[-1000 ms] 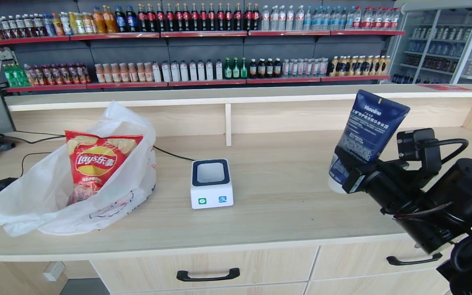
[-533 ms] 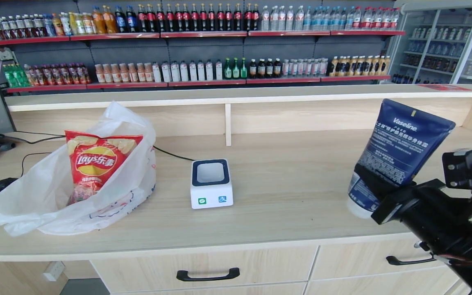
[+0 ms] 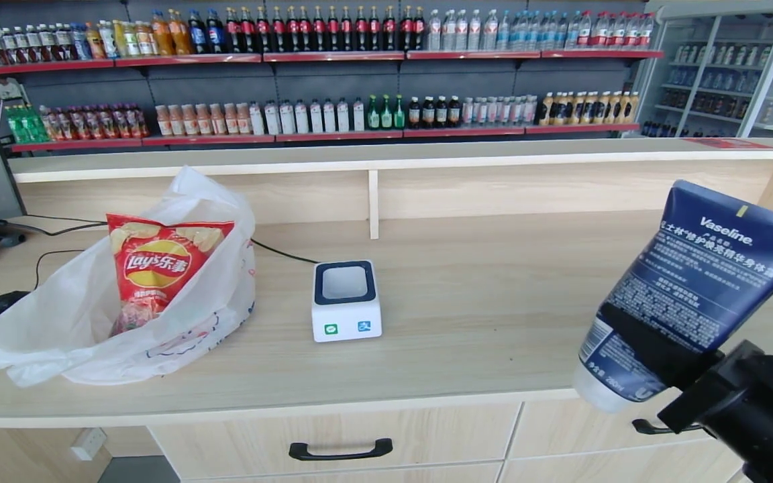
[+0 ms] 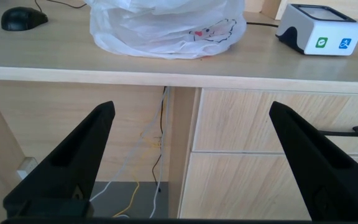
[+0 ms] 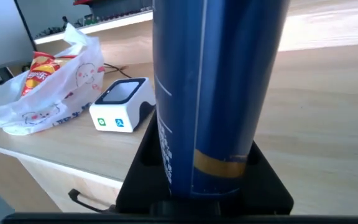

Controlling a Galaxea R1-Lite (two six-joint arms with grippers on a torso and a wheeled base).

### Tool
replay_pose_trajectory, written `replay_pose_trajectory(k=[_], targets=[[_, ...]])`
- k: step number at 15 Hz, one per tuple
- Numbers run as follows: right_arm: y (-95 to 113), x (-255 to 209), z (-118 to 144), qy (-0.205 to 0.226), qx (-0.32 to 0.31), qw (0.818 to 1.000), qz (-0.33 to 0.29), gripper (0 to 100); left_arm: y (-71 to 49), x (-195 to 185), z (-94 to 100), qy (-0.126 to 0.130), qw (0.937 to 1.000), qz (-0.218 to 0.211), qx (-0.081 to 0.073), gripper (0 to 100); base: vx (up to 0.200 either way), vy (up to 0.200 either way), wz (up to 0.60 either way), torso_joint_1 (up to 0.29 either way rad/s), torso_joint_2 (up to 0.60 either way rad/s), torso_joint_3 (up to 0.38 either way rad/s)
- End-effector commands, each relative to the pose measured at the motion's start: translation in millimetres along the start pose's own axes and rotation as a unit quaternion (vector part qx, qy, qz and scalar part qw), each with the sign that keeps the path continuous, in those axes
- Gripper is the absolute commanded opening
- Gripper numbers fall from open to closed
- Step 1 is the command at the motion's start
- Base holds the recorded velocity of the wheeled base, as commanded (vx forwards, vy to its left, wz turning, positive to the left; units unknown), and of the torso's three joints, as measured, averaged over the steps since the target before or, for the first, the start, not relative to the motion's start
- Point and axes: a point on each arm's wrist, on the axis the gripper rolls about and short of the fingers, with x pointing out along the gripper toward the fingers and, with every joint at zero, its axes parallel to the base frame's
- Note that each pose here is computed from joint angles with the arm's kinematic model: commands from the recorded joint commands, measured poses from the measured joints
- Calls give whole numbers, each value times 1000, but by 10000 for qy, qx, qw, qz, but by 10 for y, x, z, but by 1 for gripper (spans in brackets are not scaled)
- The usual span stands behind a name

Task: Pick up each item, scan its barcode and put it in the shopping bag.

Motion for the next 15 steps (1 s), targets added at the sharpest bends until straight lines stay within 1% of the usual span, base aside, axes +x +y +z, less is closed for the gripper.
replay_pose_trajectory(k=[1,2,3,4,6,9,11,12,13,15], targets=[[54,-34,38,-76,259,9994,236,0,0,-1,4,-9,10000,0,0,100,0,0,0,0,0,0],[73,-27,55,-95,454,9983,361,0,0,0,0,-1,10000,0,0,100,0,0,0,0,0,0],[111,-1,97,-152,728,9954,610,0,0,0,0,-1,10000,0,0,100,0,0,0,0,0,0],[159,41,196,-295,1195,9875,983,0,0,0,0,-1,10000,0,0,100,0,0,0,0,0,0],[231,136,164,-125,1366,9817,1318,0,0,0,0,-1,10000,0,0,100,0,0,0,0,0,0],[454,471,322,-398,2002,9616,1837,0,0,0,0,-1,10000,0,0,100,0,0,0,0,0,0],[630,535,391,-416,2083,9466,2425,0,0,0,0,-1,10000,8,0,100,0,0,0,0,0,0],[671,528,397,-315,2055,9383,2764,0,0,0,0,-1,10000,0,0,100,0,0,0,0,0,0],[704,503,403,-142,2043,9242,3222,0,0,0,0,-1,10000,0,0,100,0,0,0,0,0,0],[716,449,477,-61,2176,9063,3623,0,0,0,0,-1,10000,0,0,100,0,0,0,0,0,0]])
